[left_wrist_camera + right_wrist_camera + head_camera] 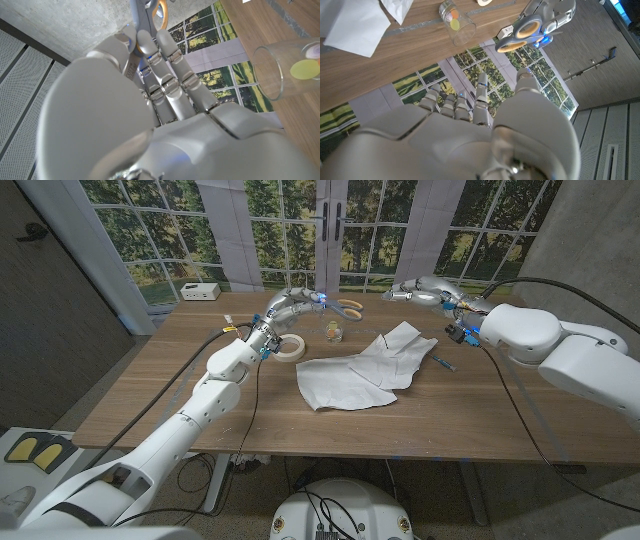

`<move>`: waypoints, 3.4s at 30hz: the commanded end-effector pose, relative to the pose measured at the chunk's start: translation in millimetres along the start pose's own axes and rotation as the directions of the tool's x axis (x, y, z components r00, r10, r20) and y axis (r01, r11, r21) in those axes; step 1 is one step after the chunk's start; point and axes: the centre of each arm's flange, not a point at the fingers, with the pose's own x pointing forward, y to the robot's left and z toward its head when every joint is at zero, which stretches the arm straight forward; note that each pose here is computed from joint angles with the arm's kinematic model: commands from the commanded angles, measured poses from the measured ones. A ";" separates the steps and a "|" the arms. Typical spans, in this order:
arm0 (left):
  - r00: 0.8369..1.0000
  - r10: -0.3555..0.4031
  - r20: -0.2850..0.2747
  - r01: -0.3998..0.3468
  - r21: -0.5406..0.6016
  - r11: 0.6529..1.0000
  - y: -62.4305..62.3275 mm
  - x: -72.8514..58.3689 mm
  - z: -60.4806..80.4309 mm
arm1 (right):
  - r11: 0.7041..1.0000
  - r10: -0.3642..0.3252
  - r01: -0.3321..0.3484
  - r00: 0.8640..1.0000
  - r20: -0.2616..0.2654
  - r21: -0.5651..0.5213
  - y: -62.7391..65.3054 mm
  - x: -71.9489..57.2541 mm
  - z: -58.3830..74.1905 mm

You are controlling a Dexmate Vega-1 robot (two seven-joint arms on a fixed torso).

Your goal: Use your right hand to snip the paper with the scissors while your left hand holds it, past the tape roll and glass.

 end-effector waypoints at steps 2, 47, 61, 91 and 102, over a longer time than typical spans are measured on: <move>1.000 0.009 -0.008 -0.009 -0.001 1.000 -2.8 2.3 -3.6 | 0.998 0.042 -0.042 0.999 -0.001 -0.041 1.2 7.2 6.9; 1.000 -0.028 -0.010 0.029 0.039 0.999 -13.7 7.9 -7.1 | 0.980 0.178 -0.178 0.984 -0.016 -0.085 19.0 30.0 34.4; 0.999 -0.043 -0.011 0.044 0.032 0.999 -14.8 9.4 -9.2 | 0.971 0.205 -0.209 0.978 -0.044 -0.116 20.7 35.8 38.8; 0.999 -0.042 0.001 0.042 0.039 0.998 -13.7 9.3 -5.7 | 0.955 0.209 -0.230 0.970 -0.125 -0.187 25.1 37.8 40.3; 0.999 -0.043 0.001 0.043 0.040 0.998 -16.0 7.7 -3.7 | 0.944 0.211 -0.237 0.969 -0.131 -0.229 29.4 39.3 43.6</move>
